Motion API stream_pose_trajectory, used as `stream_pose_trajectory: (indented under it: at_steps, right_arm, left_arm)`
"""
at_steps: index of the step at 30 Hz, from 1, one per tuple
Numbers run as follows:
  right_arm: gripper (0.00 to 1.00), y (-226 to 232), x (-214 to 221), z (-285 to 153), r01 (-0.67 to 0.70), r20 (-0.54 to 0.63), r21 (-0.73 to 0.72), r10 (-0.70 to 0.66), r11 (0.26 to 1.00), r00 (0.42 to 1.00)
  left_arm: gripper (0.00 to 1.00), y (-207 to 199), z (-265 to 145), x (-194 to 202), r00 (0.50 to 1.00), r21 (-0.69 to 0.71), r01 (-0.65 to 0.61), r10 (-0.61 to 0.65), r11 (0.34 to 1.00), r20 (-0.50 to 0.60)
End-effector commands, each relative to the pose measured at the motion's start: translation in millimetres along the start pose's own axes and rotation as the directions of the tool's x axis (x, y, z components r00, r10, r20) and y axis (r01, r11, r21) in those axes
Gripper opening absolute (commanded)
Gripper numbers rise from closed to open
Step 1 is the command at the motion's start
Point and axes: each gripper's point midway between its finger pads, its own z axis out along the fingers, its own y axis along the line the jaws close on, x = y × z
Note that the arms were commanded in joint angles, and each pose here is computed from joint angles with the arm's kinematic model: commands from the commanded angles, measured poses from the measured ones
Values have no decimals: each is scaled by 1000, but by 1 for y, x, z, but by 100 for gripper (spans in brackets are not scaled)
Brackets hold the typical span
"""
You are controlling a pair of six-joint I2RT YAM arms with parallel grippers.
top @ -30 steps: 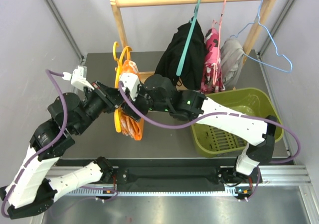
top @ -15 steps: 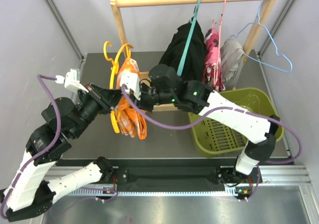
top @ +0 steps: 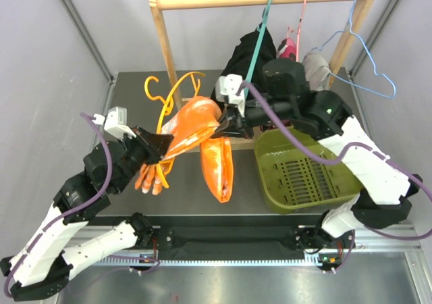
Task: Remove the trousers from the hanger
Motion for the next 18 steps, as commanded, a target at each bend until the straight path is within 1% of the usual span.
stream_pose_trajectory:
  at_steps: [1,2,9,10,14,18]
  right_arm:
    - [0,45,-95,-85,235,290,-10,-222,972,931]
    - [0,50,-96,-92,245,302,-20,-228,969,926]
    - [0,54,-97,-136,248,314,50,-251,967,916]
    - [0,61,-99,-143,253,326,47,-254,966,911]
    - [0,62,-99,-158,247,325,87,-262,965,909]
    - [0,58,-90,-165,225,304,127,-254,966,918]
  left_arm:
    - [0,47,-3,-9,990,-179,-94,111,979,87]
    - [0,54,-2,-3,989,-195,-114,130,974,72]
    - [0,75,-3,13,982,-244,-179,190,953,23]
    - [0,78,-2,17,980,-249,-190,199,950,11]
    - [0,82,0,24,977,-251,-208,212,945,-9]
    - [0,75,0,26,976,-207,-215,216,955,-18]
